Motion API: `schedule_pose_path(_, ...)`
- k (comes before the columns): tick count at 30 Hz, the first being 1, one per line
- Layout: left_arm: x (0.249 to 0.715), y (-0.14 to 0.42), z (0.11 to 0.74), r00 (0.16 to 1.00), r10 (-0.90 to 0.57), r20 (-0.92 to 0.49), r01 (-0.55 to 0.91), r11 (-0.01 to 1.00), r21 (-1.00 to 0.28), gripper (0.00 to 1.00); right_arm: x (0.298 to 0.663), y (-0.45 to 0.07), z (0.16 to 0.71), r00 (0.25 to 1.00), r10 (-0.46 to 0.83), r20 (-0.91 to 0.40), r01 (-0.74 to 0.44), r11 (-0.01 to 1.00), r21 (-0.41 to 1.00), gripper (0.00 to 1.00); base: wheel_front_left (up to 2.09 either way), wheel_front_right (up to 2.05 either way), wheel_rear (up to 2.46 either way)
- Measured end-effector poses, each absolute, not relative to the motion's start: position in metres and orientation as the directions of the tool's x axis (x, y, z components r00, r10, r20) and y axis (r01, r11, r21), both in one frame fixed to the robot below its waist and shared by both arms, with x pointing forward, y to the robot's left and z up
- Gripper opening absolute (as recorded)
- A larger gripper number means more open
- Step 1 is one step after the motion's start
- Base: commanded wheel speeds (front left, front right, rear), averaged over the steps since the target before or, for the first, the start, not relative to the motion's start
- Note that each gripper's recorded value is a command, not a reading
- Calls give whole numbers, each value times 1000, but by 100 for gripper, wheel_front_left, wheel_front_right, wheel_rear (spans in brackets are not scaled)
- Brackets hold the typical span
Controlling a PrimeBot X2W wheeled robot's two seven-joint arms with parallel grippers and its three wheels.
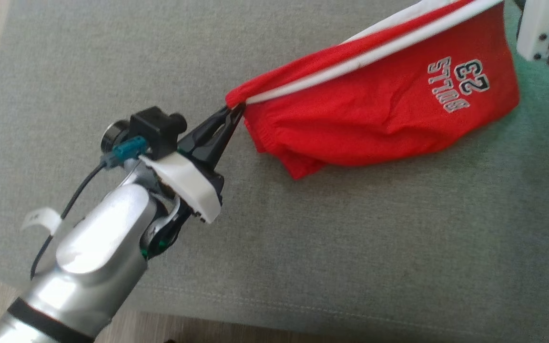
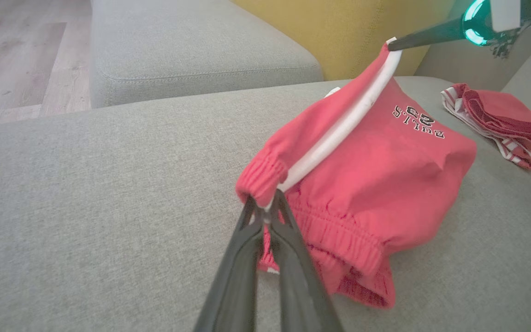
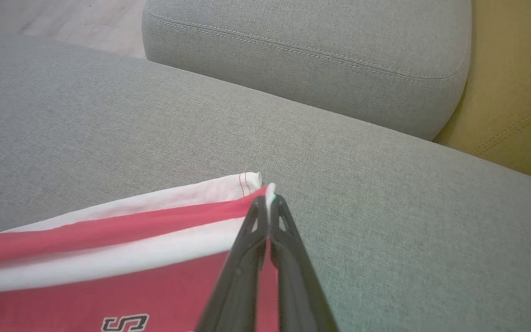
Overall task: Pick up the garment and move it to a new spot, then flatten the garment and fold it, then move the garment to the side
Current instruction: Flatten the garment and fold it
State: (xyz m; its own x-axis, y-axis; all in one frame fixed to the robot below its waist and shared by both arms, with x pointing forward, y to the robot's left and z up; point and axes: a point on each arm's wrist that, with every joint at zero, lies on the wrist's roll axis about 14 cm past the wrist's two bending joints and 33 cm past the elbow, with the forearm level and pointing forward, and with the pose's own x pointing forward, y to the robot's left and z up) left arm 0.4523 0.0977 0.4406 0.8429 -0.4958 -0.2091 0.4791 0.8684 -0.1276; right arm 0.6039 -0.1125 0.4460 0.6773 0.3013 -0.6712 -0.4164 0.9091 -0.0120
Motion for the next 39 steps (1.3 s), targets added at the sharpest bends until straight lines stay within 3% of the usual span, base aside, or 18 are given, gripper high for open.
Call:
schedule_pose_path(6, 460, 98, 427, 835, -497, -235, 480, 868, -132, 0, 622, -104, 431, 686, 304, -661, -428, 903, -29, 0, 0, 0, 0)
schedule_pose_path(7, 461, 98, 424, 834, -496, -241, 478, 868, -133, 0, 625, -104, 428, 693, 300, -656, -429, 902, -42, 9, 0, 0, 0)
schedule_pose_path(8, 463, 98, 421, 834, -493, -249, 475, 870, -134, 0, 628, -104, 427, 703, 295, -647, -435, 898, -63, 87, 0, 0, 0)
schedule_pose_path(9, 465, 98, 419, 834, -492, -252, 473, 871, -134, 10, 632, -105, 426, 715, 290, -636, -435, 897, -79, 100, 0, 0, 0)
schedule_pose_path(10, 466, 98, 418, 835, -491, -250, 472, 871, -133, 10, 635, -106, 425, 725, 289, -626, -430, 899, -83, 100, 0, 0, 0)
schedule_pose_path(11, 468, 99, 416, 835, -488, -255, 471, 873, -131, 44, 638, -107, 426, 735, 288, -614, -423, 902, -83, 100, 0, 0, 0)
schedule_pose_path(12, 469, 100, 414, 835, -484, -262, 469, 875, -122, 88, 640, -109, 427, 747, 287, -600, -414, 907, -82, 100, 0, 0, 0)
schedule_pose_path(13, 470, 101, 413, 835, -483, -263, 470, 875, -118, 100, 642, -110, 430, 761, 289, -581, -406, 910, -79, 100, 0, 0, 0)
schedule_pose_path(21, 477, 110, 426, 874, -429, -229, 421, 903, -85, 100, 637, -110, 465, 859, 327, -395, -377, 925, -54, 100, 0, 0, 0)
schedule_pose_path(32, 473, 132, 467, 949, -290, -120, 276, 953, -121, 100, 577, -126, 499, 917, 343, -203, -346, 938, 24, 100, 0, 0, 0)
schedule_pose_path(39, 468, 137, 522, 976, -214, 42, 218, 960, -174, 100, 532, -145, 519, 948, 311, -69, -309, 950, 47, 100, 0, 0, 0)
